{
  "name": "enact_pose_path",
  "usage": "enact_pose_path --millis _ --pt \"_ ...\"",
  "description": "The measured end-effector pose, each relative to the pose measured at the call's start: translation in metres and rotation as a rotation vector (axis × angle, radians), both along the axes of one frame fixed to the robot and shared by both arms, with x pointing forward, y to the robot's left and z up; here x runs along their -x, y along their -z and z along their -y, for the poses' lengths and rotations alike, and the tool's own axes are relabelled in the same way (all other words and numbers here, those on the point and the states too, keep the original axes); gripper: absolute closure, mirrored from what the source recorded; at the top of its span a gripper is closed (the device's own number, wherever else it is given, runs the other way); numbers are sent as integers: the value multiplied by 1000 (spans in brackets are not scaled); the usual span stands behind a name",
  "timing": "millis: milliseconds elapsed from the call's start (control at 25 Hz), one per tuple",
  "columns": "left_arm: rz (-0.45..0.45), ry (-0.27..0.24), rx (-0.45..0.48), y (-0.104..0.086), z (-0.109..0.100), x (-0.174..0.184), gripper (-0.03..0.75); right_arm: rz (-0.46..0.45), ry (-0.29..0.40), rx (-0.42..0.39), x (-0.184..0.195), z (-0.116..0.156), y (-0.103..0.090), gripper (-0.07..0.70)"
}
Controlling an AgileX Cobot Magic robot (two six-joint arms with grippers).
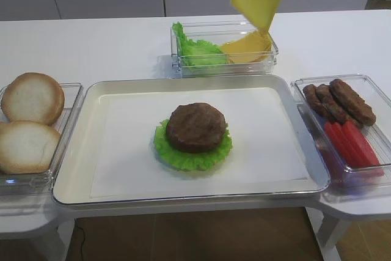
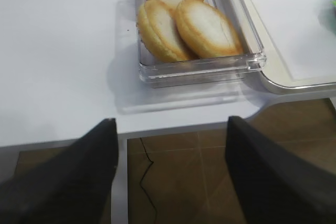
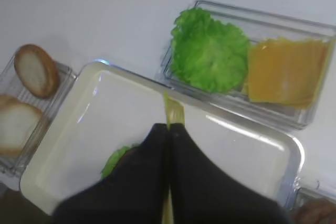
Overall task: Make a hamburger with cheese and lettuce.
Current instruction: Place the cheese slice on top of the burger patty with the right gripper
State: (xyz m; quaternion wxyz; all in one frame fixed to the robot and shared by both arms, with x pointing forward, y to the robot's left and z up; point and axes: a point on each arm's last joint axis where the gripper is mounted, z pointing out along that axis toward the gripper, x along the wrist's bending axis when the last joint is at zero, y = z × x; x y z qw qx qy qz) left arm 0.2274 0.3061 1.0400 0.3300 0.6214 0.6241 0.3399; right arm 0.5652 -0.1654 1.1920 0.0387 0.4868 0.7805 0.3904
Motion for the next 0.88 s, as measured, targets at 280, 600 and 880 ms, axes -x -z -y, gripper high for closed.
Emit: enact_pose_path --millis 280,600,880 --pt "0 0 0 0 0 0 246 -122 -87 57 18 -41 44 632" --pt "0 0 0 0 0 0 246 -169 -144 82 37 -72 85 632" --pt "0 0 0 0 0 0 246 -189 -154 92 41 -75 104 632"
